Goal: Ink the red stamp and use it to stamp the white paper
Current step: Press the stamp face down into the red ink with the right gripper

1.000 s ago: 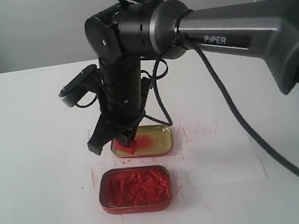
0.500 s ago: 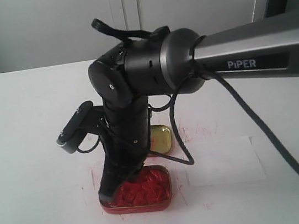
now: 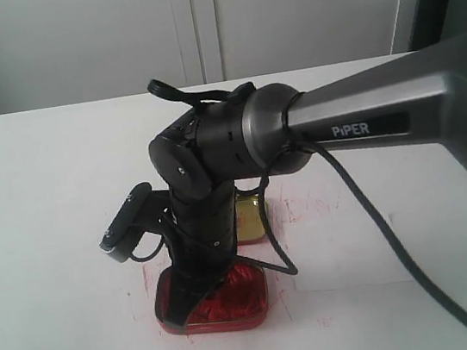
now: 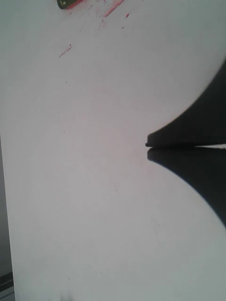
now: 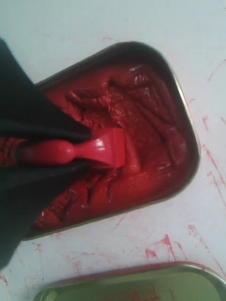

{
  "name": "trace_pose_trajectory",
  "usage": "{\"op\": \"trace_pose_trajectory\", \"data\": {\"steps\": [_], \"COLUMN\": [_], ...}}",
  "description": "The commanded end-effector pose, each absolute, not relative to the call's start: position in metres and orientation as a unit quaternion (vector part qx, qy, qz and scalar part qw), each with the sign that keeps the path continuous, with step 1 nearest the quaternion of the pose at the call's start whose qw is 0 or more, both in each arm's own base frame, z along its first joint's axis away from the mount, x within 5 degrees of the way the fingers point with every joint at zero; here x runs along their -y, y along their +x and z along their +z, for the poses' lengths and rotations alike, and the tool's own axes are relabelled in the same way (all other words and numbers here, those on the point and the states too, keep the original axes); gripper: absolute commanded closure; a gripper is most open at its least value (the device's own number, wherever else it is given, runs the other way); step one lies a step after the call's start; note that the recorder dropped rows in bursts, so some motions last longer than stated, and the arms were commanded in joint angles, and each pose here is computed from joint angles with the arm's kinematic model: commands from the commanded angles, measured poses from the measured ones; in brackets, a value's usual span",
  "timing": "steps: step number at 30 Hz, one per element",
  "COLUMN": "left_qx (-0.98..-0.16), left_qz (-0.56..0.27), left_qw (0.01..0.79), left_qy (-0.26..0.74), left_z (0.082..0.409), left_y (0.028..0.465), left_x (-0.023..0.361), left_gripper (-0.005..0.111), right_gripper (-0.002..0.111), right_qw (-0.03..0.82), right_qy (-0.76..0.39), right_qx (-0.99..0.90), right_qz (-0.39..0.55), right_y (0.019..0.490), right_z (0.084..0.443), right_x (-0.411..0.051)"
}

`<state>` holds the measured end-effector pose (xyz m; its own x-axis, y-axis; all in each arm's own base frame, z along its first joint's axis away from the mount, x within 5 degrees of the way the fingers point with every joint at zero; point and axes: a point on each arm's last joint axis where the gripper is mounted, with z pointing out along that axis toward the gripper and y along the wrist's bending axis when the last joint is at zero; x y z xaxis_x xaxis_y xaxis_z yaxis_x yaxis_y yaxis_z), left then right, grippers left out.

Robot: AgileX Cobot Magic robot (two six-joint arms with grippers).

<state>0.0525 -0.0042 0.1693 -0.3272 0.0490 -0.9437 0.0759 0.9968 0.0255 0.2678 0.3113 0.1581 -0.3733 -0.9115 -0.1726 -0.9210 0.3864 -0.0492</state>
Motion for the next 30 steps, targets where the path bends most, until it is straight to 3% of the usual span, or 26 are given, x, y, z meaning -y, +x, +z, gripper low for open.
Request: {"op": "trace_pose_trajectory", "data": {"steps": [1, 19, 30], "left_qx": [-0.813, -0.813, -0.813], "left_qz": [-0.012, -0.012, -0.012], "left_qw": [0.581, 0.581, 0.581], "left_qy": [0.036, 0.036, 0.036], "left_z": [0.169, 0.169, 0.169], "left_y": [0.052, 0.052, 0.052], "left_x": [0.004, 0.004, 0.004], "left_gripper": [0.107, 0.107, 0.107], "right_gripper": [0.108, 0.108, 0.108], "right_qw": [0.044, 0.001, 0.049], "right_qy": [-0.559, -0.560, -0.558], "right_qx": [-0.828, -0.828, -0.828], "right_qz": [0.017, 0.005, 0.017], "right_y": [0.265, 0.264, 0.266], "right_z": [0.135, 0.109, 0.137], "right_x": [-0.310, -0.308, -0.311]}}
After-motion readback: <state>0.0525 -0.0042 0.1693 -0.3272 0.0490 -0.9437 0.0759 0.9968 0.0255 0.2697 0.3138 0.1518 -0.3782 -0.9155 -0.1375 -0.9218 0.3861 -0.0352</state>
